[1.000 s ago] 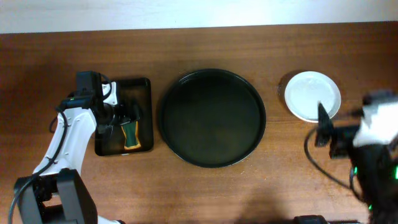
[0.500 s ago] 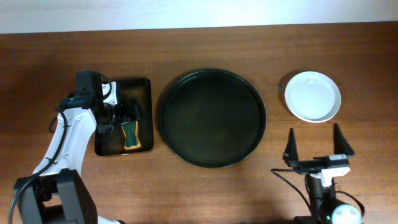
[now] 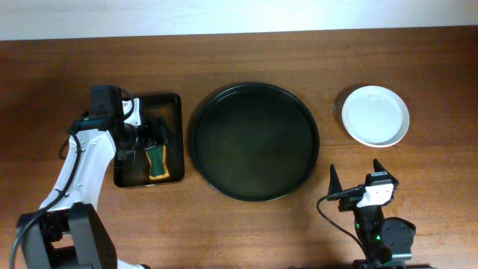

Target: Clean dirty plates on tray and stack at the side

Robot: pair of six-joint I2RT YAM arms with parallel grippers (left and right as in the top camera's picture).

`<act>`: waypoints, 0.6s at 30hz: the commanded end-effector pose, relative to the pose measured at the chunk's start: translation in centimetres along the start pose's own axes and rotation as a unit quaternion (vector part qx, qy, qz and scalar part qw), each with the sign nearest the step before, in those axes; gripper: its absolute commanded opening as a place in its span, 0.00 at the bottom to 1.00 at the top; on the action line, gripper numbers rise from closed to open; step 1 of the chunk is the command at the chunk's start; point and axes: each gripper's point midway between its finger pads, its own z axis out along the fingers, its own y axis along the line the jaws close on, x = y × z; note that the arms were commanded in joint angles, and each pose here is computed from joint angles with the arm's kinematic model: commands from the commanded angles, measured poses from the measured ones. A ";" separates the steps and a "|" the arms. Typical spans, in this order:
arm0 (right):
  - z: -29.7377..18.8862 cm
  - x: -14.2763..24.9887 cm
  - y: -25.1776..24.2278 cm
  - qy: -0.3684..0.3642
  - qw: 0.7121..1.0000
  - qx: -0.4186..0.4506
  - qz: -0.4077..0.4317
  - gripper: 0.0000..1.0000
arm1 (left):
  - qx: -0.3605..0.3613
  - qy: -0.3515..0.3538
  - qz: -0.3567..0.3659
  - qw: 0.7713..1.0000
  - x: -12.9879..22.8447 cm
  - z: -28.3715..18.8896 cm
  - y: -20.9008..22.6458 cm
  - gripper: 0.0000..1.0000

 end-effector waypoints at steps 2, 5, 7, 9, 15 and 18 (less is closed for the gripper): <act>0.0 0.4 0.0 0.005 1.000 0.000 0.007 0.99 | 0.007 -0.012 0.005 1.000 -0.6 -0.7 -0.4 0.99; 0.0 0.4 0.0 0.005 1.000 0.000 0.007 0.99 | 0.007 -0.012 0.005 1.000 -0.6 -0.7 -0.4 0.99; 0.0 0.4 0.0 0.005 1.000 0.000 0.007 0.99 | 0.007 -0.012 0.005 1.000 -0.6 -0.7 -0.4 0.99; 0.0 0.4 0.0 0.005 1.000 0.000 0.007 0.99 | 0.007 -0.012 0.005 1.000 -0.6 -0.7 -0.4 0.99; 0.0 0.4 -0.1 0.005 1.000 0.000 0.007 0.99 | 0.021 -0.108 0.034 0.993 -1.3 -7.4 -2.4 0.99; 0.0 0.4 0.0 0.005 1.000 0.000 0.007 0.99 | 0.002 -0.193 0.052 0.980 0.2 -12.7 -2.7 0.99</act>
